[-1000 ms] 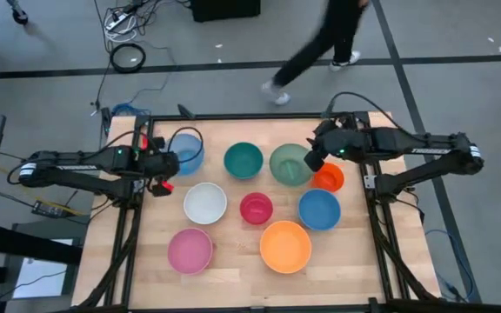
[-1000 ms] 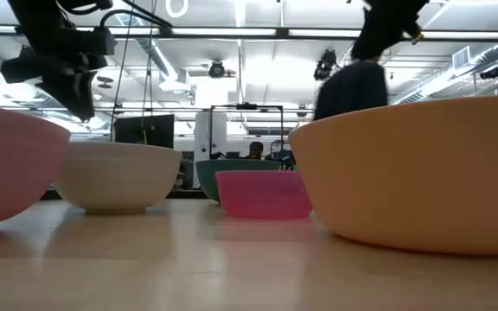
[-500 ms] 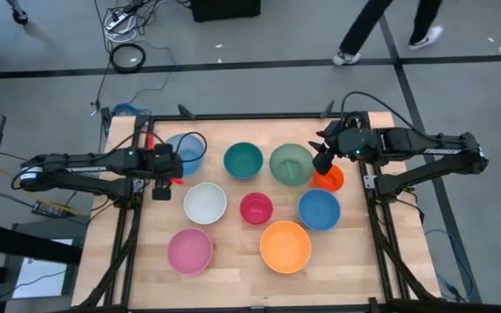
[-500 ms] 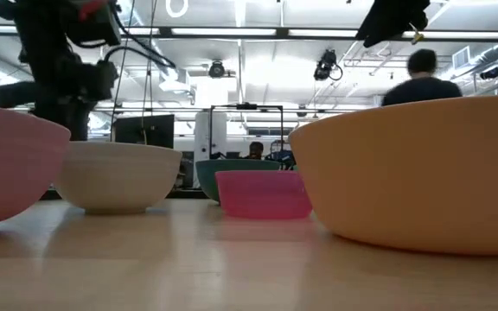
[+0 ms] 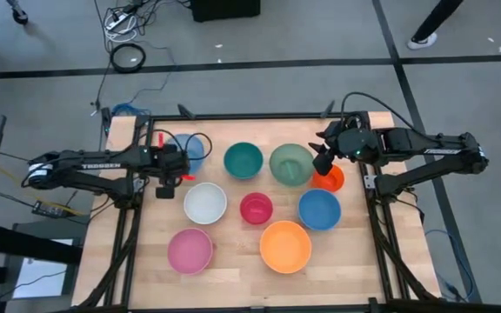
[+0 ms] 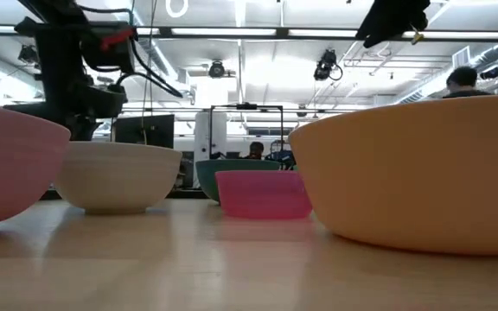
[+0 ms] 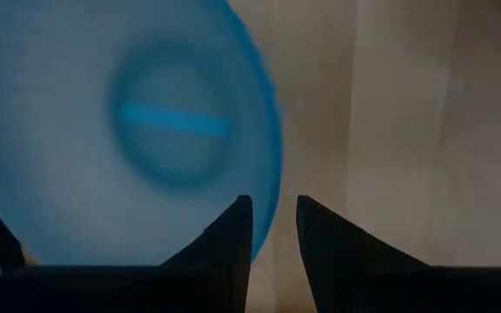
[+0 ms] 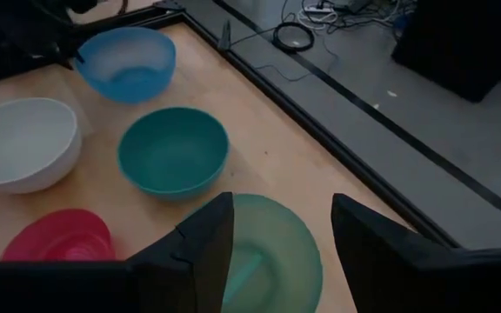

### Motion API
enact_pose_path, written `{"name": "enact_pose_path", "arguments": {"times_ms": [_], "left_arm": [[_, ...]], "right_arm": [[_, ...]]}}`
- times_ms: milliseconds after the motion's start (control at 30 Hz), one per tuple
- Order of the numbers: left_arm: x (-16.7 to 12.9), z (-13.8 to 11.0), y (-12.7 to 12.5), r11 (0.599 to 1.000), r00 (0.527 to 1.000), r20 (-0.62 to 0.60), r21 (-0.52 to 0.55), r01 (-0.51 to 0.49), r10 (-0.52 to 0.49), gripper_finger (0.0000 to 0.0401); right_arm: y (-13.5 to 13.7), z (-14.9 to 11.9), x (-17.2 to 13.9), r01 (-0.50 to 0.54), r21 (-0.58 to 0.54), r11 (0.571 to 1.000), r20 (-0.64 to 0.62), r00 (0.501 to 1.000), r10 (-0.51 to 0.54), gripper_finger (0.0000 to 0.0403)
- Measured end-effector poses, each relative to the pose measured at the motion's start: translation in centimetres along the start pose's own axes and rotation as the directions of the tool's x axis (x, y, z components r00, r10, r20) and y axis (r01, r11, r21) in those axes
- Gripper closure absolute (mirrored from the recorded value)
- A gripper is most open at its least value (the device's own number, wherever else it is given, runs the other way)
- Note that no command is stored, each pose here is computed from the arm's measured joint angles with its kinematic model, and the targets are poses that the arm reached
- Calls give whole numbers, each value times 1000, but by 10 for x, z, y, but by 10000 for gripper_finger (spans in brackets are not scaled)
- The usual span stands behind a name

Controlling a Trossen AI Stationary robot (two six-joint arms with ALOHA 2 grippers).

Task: Nest bowls inside each other
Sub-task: Stack the light blue bowl on top of the light green bowl

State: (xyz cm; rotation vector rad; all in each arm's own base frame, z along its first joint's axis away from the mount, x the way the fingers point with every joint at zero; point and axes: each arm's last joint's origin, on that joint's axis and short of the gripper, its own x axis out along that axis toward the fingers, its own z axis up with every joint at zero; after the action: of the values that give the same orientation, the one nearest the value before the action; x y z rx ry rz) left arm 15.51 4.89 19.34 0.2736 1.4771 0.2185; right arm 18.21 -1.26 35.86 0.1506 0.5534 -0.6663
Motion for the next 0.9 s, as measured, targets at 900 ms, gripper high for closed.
{"name": "enact_pose_path", "arguments": {"times_ms": [900], "left_arm": [[-42,50,44,990,989,57,31,-141,139,392]], "right_arm": [[1,-5,-2,23,-40,999,-24,999,-24,227]]}}
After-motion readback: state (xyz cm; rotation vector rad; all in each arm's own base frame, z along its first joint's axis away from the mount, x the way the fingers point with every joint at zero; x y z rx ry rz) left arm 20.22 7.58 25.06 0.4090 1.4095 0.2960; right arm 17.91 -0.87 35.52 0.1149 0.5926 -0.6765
